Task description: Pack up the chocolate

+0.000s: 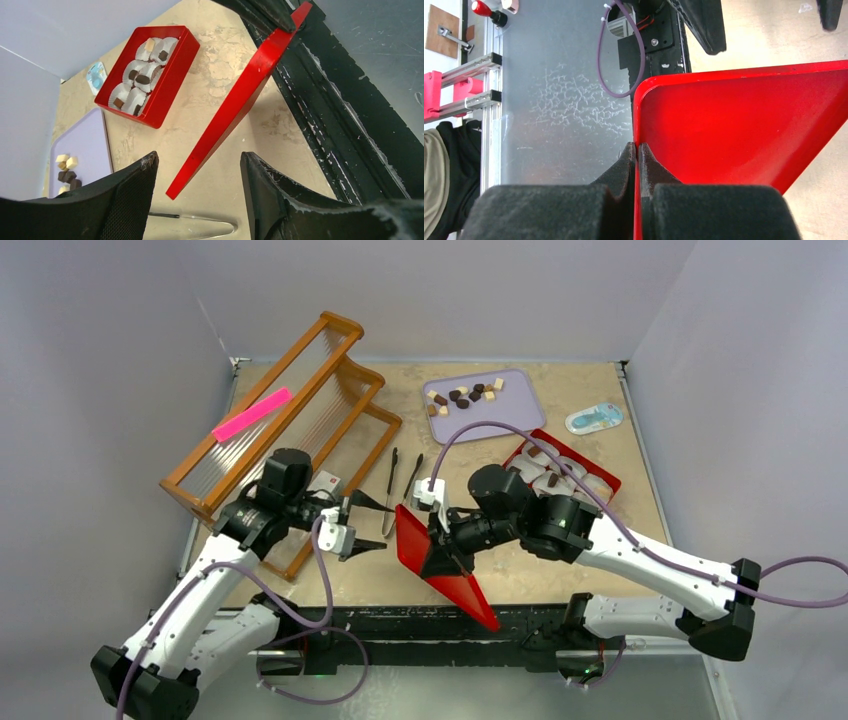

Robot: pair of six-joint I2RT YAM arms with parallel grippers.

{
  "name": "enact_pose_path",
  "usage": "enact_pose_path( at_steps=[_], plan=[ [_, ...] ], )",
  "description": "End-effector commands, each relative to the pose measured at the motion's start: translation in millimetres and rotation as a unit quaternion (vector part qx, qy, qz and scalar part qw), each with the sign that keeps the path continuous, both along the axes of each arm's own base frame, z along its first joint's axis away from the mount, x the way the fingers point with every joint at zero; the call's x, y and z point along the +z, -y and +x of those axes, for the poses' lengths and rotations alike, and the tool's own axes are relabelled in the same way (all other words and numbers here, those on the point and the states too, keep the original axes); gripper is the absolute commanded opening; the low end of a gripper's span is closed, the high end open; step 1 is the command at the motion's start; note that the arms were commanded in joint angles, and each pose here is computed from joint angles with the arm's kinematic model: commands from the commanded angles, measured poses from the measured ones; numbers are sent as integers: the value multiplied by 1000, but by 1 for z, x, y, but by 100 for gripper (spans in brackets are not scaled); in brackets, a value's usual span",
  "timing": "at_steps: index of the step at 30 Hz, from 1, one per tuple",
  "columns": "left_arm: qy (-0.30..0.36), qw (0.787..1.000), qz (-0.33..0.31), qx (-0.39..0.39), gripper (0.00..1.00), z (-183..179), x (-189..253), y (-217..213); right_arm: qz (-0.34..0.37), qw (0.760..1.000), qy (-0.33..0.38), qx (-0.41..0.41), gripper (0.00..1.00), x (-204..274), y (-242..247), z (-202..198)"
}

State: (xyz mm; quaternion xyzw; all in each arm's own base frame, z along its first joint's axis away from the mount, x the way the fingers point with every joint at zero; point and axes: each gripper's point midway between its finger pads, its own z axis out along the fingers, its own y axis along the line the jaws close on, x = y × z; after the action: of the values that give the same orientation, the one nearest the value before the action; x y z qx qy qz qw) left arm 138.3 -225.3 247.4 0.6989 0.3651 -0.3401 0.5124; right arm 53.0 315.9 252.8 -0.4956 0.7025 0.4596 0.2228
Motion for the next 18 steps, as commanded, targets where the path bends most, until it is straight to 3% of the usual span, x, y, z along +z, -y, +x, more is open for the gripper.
enact_pose_path(
  at_steps=[1, 18],
  plan=[
    [31, 998, -28, -45, 60, -4, 13, 9, 67, 997, 28, 19, 0, 46, -8, -2],
    [-7, 996, -45, -83, 45, 3, 6, 23, 75, 996, 27, 38, 0, 48, -11, -6]
  ],
)
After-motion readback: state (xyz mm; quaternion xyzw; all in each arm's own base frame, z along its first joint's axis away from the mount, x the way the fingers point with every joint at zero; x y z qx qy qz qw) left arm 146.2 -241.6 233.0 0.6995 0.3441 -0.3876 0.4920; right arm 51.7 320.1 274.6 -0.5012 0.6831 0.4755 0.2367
